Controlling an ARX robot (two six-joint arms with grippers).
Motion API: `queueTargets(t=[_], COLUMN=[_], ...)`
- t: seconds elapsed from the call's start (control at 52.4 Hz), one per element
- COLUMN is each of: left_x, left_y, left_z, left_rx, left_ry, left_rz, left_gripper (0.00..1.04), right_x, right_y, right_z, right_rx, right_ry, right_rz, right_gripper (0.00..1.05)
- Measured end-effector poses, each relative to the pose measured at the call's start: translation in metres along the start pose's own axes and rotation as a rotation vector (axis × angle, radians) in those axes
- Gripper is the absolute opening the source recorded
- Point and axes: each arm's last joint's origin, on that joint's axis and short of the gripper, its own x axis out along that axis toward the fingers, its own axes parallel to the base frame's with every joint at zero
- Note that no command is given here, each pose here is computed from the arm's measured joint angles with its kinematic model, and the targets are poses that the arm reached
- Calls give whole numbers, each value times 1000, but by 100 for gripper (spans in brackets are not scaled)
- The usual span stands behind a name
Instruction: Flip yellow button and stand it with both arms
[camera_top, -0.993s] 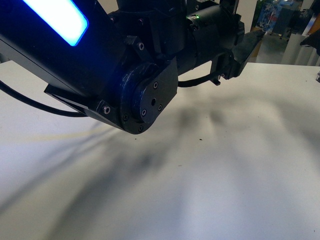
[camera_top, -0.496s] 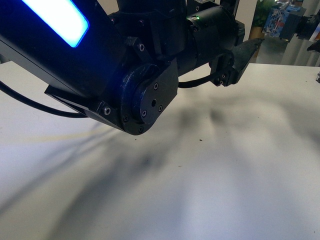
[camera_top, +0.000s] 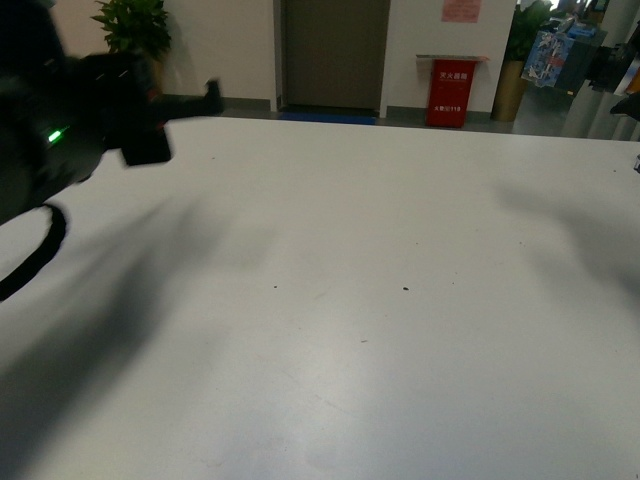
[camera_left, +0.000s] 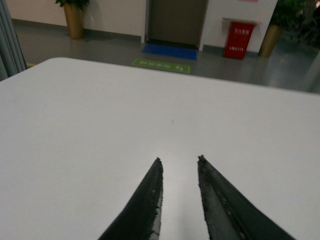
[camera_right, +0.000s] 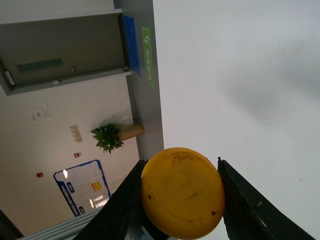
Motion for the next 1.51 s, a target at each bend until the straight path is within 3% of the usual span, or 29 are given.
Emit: queueTargets(t=[0.153,0.554,1.012,1.509], left_x=[-33,-88,-131,-161], left_y=[27,75,100,113], left_z=[-14,-20,-35,-21], left_rx=[71,94,98,95], left_ry=[41,34,49,10], left_rz=[-31,-22,-18,-17], left_gripper=[4,4,4,4], right_x=[0,-5,-9,-12], right_y=[-1,2,3,1], right_z=[0,3,8,12], right_rx=[-4,-11,-12,-7], right_ry=[-1,4,-5,-14], right_rz=[-3,11,18,19], right_gripper=[35,35,35,35])
